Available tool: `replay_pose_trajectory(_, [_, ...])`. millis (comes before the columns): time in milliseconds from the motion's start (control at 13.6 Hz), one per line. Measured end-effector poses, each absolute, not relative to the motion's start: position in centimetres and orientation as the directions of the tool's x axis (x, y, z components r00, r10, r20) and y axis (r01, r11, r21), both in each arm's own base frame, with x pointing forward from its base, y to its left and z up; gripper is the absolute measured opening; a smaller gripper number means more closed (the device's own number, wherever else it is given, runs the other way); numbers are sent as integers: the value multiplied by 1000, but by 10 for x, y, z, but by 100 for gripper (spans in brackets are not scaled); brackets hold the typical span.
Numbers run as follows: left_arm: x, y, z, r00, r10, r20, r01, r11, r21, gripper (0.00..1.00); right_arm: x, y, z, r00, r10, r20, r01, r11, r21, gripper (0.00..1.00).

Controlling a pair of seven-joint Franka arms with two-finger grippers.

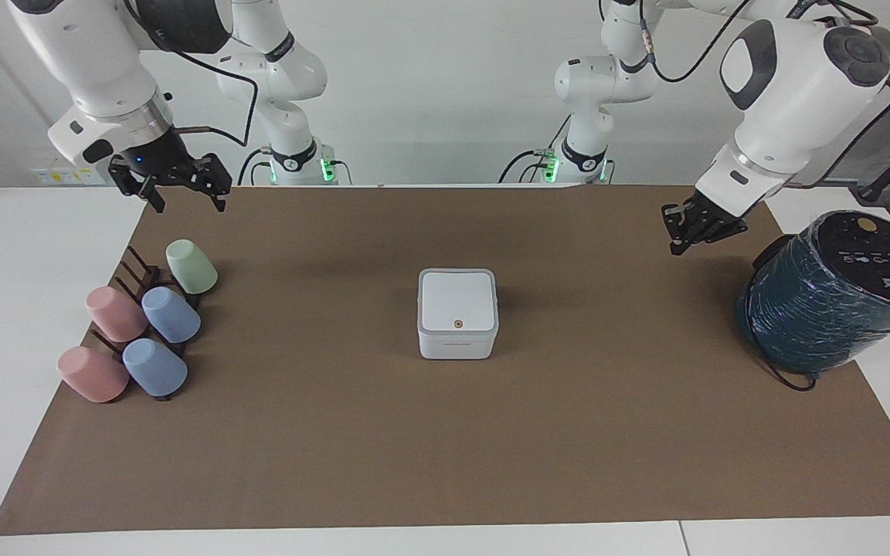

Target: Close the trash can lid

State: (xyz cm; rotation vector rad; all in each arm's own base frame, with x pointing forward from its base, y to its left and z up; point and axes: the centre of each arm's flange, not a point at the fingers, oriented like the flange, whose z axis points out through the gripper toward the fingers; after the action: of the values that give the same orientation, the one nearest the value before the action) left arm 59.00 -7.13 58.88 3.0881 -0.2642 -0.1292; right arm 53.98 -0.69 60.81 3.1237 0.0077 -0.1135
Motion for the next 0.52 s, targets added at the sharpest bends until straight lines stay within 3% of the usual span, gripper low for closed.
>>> replay_pose_trajectory(516, [584,-75,593,978,-188,-93,-187,-982,23,99,540,-7,608,997,4,-73,6,-1000,16,100])
